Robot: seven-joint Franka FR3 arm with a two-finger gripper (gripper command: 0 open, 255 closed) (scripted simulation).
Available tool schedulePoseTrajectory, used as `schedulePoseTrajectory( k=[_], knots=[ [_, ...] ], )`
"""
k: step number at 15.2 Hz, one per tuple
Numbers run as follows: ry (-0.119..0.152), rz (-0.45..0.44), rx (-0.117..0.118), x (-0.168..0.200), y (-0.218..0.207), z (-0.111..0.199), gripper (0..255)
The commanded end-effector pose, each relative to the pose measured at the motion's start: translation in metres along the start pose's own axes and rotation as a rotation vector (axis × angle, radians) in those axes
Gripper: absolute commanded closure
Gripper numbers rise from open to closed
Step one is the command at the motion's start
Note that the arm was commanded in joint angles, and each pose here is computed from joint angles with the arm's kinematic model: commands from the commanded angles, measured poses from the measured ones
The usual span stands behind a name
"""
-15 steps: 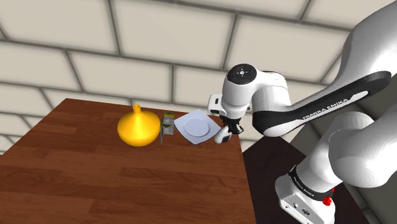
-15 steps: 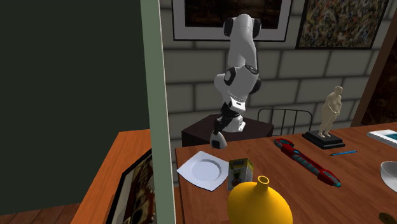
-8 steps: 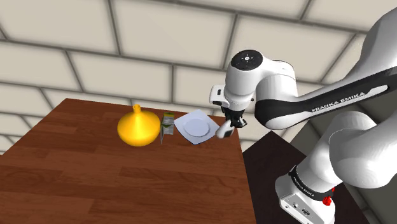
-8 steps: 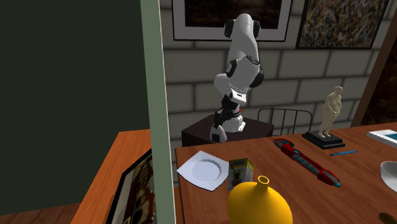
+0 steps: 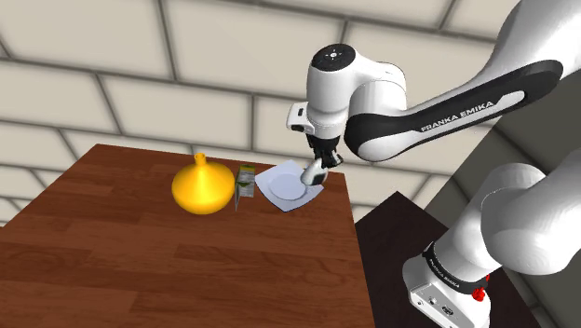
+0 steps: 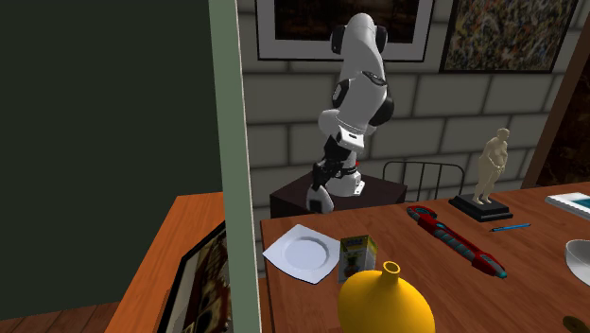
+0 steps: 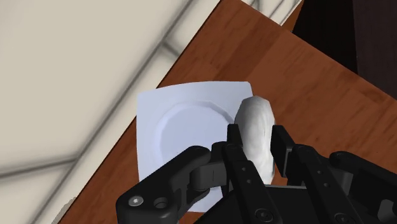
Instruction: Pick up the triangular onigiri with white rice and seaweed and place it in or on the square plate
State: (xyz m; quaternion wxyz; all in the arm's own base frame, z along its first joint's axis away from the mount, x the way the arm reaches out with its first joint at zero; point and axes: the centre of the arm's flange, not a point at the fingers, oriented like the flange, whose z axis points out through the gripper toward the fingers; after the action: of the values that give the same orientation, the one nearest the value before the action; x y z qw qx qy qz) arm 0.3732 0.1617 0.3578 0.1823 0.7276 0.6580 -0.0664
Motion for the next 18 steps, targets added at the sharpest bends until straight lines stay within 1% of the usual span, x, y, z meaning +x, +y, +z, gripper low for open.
schedulePoseTrajectory(
  k=[1, 5, 6, 18],
  knots=[
    [0.0, 0.0, 0.0, 0.01, 0.027, -0.004, 255],
    [0.0, 0.0, 0.0, 0.024, 0.077, -0.013, 255],
    [0.0, 0.0, 0.0, 0.03, 0.097, -0.017, 255],
    [0.0, 0.0, 0.0, 0.051, 0.085, 0.042, 255]
  ],
)
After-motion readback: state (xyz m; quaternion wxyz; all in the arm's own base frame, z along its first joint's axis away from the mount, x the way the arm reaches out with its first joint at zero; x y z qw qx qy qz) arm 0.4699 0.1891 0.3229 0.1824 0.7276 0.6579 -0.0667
